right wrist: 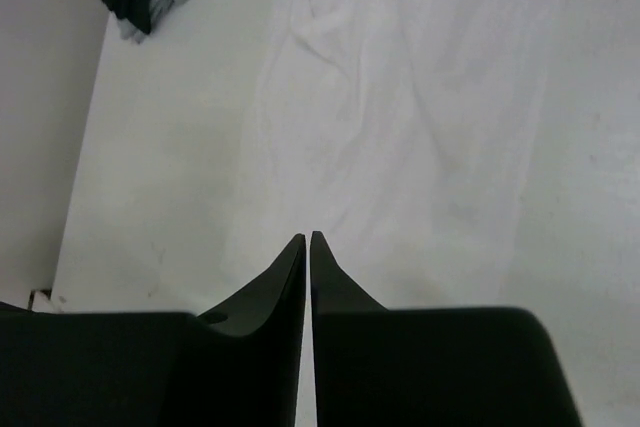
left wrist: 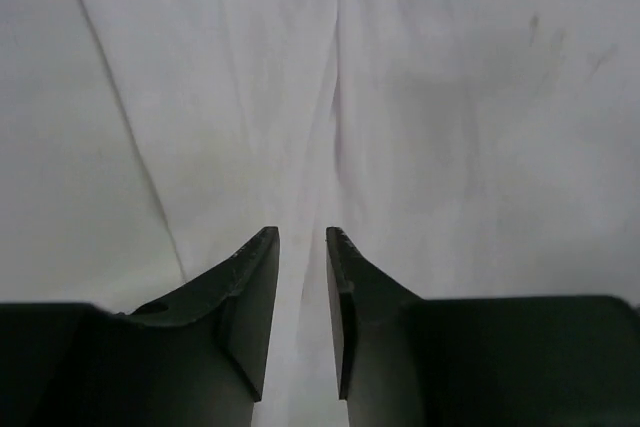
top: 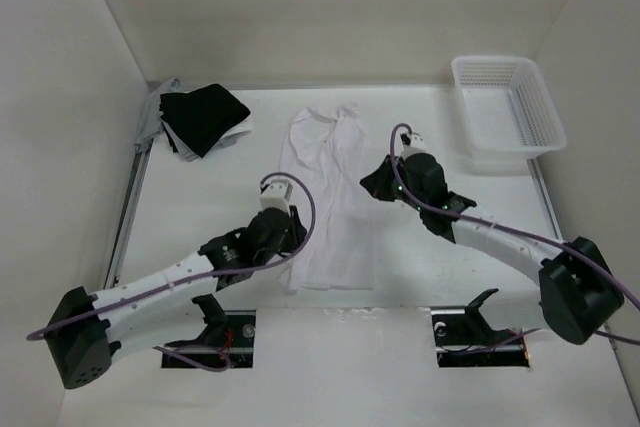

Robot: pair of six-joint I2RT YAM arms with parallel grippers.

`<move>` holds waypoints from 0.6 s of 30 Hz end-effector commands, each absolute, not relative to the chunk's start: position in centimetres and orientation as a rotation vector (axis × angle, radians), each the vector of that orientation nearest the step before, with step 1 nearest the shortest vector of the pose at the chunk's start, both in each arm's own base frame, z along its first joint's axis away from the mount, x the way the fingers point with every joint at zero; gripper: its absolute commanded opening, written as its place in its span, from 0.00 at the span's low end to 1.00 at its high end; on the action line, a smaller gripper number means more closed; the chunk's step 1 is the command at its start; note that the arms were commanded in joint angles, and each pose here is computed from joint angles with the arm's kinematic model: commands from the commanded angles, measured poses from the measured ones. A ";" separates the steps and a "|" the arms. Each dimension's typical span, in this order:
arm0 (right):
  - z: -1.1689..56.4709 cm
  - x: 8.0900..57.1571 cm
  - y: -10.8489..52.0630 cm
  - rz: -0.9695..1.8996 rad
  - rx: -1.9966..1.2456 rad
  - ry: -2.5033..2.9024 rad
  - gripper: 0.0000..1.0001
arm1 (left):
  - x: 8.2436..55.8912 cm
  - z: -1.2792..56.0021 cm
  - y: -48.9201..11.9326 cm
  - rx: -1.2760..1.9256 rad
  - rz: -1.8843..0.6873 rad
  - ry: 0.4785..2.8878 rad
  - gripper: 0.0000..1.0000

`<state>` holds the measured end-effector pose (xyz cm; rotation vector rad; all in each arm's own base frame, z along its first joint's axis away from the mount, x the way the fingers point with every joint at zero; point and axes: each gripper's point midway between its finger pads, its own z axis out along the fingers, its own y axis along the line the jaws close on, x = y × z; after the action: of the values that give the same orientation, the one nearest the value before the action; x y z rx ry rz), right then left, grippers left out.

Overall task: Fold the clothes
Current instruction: Flatten the tank top out

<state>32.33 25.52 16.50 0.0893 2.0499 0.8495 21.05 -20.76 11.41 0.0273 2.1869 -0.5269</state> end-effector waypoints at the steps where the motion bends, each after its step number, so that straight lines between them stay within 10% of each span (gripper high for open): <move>1: 19.2 30.9 24.4 0.887 0.119 1.902 0.12 | 17.0 9.7 -18.7 -0.111 -0.490 2.282 0.33; 13: 15.5 30.2 23.1 0.873 0.111 1.956 0.29 | 13.4 5.9 -18.8 -0.006 -0.304 2.403 0.40; 18: 13.5 30.8 22.1 0.824 0.151 2.024 0.35 | 14.0 5.4 -19.3 -0.015 -0.318 2.394 0.24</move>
<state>29.64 22.30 13.04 0.1310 2.0492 0.8178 12.90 -18.41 4.58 0.0387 2.4408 -0.2756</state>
